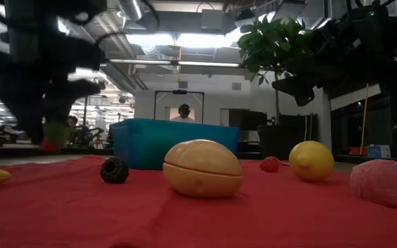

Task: Pick and placing Produce into tupperware
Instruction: Put the strawberry into the blue bin

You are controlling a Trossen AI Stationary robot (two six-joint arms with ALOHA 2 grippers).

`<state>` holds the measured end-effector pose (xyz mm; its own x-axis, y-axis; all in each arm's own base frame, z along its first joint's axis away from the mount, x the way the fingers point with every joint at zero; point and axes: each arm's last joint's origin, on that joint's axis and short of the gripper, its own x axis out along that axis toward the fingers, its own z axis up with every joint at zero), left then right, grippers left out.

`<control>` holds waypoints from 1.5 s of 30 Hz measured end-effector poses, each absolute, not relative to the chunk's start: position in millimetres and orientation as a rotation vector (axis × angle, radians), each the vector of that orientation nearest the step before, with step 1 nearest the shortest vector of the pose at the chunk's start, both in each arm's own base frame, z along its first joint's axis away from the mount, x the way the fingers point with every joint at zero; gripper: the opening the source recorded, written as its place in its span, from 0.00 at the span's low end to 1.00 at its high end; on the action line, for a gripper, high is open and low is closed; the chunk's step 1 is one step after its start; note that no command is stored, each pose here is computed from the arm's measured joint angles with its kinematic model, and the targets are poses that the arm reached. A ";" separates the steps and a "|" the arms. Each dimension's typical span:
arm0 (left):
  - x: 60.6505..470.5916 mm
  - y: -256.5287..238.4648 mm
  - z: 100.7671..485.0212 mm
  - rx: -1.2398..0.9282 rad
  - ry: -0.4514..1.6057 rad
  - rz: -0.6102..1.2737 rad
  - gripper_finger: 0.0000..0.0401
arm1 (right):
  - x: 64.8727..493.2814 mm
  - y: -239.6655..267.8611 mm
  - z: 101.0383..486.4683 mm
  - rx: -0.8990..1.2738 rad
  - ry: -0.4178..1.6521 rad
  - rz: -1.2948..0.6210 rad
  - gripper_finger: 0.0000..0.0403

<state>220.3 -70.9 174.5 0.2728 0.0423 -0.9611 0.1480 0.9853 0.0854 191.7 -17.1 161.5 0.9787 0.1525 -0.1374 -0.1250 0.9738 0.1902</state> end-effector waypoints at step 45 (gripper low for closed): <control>189.3 -15.1 196.3 0.013 0.308 0.042 0.28 | 191.6 -17.1 161.4 0.139 0.150 0.143 0.65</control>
